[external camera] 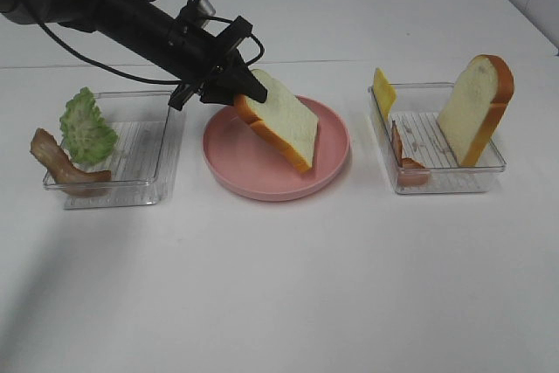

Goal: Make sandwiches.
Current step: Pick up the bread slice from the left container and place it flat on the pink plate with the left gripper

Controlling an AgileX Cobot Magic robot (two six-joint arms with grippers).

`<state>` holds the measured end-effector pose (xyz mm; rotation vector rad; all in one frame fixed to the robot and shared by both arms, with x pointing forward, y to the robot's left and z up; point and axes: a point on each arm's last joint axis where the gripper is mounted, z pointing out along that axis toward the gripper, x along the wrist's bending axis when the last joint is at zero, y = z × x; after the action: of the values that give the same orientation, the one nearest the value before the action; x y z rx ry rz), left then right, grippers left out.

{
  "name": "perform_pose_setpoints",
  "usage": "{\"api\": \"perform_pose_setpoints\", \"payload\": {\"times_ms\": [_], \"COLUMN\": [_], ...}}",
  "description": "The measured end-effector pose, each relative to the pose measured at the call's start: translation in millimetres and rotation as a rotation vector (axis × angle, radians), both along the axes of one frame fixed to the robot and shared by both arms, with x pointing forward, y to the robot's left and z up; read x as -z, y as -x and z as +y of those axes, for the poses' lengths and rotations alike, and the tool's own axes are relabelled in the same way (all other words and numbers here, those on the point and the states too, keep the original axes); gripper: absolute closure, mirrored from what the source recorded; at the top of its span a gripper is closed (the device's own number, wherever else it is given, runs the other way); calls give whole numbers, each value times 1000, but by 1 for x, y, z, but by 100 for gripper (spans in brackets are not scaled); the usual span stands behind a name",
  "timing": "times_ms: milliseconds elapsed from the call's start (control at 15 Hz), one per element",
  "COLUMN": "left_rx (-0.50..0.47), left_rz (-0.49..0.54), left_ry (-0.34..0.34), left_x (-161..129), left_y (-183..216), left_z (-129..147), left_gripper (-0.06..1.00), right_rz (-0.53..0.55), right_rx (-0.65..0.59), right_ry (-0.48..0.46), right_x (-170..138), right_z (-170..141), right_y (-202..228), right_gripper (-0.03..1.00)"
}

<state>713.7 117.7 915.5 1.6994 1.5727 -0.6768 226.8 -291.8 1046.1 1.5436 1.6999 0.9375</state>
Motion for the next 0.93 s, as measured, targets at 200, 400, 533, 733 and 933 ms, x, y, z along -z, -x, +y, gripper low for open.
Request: {"api": "perform_pose_setpoints", "payload": {"times_ms": [200,400,533,733,933], "left_rx": [-9,1,9,58,151], "left_rz": [2,6,0,-35,-83], "left_ry": [-9,-10,-11,-20,-138], "left_x": [9,11,11,12,12], "left_y": [0,2,2,3,9], "left_z": [-5,-11,-11,-10,-11], "left_gripper": [74,51,25,14,13], "right_rz": [0,0,0,0,0], "right_rx": [0,0,0,0,0], "right_ry": [0,0,0,0,0], "right_x": [0,0,0,0,0], "right_z": [0,0,0,0,0], "right_y": [0,0,0,0,0], "right_gripper": [16,16,16,16,16]}}
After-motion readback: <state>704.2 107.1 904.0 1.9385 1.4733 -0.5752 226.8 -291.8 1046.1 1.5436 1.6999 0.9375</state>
